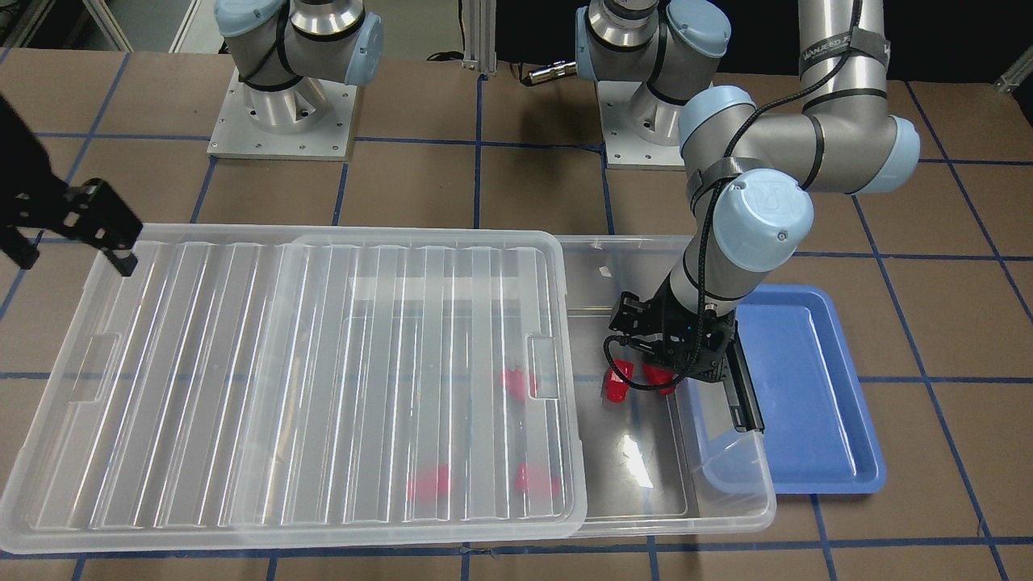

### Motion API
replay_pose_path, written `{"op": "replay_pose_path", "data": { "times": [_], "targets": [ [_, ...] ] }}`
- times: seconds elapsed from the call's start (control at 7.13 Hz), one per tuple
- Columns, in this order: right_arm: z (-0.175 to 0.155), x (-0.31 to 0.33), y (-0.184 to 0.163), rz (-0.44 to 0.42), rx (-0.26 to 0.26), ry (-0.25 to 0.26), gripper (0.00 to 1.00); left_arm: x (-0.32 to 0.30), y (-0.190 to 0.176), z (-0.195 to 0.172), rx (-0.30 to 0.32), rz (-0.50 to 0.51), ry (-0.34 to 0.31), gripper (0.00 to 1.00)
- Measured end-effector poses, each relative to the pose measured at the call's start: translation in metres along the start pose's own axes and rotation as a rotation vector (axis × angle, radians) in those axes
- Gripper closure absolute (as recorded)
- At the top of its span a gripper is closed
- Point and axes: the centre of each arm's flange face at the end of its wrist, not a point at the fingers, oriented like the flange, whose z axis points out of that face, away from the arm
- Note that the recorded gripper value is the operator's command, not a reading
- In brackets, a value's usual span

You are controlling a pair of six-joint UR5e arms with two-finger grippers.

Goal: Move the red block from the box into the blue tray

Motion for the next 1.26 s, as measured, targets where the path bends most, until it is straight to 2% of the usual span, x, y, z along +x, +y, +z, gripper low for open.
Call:
{"op": "replay_pose_path", "data": {
  "times": [0.28,0.56,1.26],
  "targets": [
    [-0.01,-0.071,0.024,0.032,-0.003,-0.007,0.0,0.001,0.003,0.024,0.014,0.018,-0.003,0.17],
    [-0.01,-0.104,0.034,0.058,-0.005,-0.013,0.0,0.002,0.001,0.04,0.035,0.029,0.013,0.17],
    [-0.008,-0.108,0.035,0.055,0.003,0.029,0.0,0.003,-0.003,0.058,0.023,0.038,0.028,0.17]
  ]
}}
